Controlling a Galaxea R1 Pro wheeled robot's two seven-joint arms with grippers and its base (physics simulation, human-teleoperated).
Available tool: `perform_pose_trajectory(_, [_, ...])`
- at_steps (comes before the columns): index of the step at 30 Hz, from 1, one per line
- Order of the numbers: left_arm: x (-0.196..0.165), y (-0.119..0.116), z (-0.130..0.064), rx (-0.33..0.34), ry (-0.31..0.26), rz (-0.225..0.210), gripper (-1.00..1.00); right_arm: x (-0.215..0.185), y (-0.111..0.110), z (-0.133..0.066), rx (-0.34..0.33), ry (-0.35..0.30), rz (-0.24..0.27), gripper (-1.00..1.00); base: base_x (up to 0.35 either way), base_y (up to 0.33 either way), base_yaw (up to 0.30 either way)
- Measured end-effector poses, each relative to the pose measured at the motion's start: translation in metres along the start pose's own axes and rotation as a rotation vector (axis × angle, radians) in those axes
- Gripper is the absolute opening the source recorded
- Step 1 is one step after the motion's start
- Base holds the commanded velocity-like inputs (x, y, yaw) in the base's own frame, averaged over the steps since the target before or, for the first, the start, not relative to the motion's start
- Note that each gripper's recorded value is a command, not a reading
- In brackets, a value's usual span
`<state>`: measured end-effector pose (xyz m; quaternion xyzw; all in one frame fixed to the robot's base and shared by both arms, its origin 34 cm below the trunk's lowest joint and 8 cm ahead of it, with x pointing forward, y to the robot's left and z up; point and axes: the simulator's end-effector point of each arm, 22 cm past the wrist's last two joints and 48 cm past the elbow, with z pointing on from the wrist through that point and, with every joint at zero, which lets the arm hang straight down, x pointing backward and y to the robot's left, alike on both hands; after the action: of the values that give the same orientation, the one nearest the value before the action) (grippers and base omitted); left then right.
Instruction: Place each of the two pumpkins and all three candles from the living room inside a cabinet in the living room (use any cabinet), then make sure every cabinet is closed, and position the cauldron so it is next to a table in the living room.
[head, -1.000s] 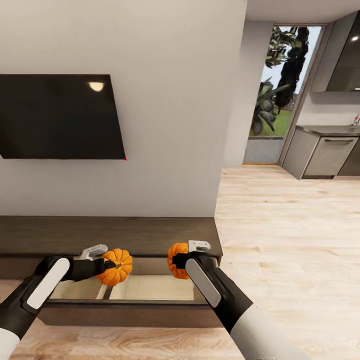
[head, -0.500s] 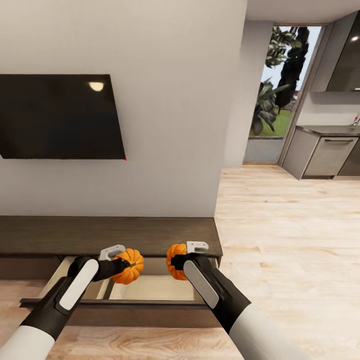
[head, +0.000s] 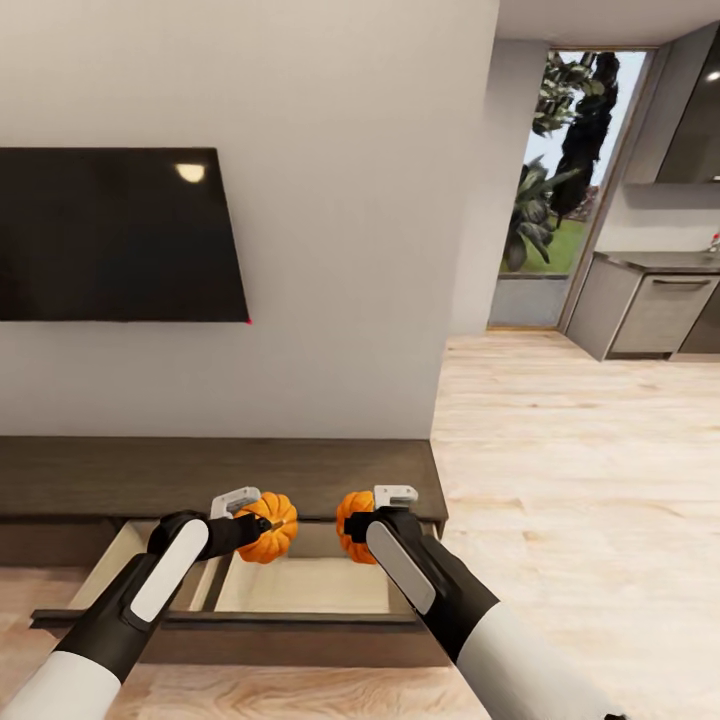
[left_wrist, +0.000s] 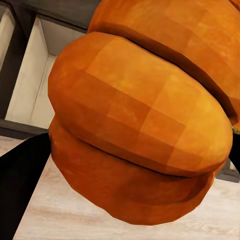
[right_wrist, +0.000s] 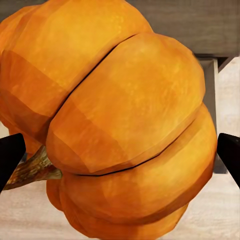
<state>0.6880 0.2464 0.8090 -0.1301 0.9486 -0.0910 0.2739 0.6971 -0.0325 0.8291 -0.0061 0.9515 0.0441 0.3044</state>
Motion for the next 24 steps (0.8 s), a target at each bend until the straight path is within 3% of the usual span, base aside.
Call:
perform_pose_trajectory(14, [-0.0014, -0.0007, -0.0004, 0.007, -0.002, -0.004, -1.00, -0.0053, 0.0001, 0.0003, -0.001, -0.025, 0.021, -1.00, 0.123, 0.000, 0.000])
perform_pose_trajectory(24, [-0.0010, 0.0023, 0.0039, 0.007, -0.005, -0.012, -1.00, -0.0033, 0.0020, 0.0054, -0.012, -0.027, 0.024, -1.00, 0.013, 0.000, 0.000])
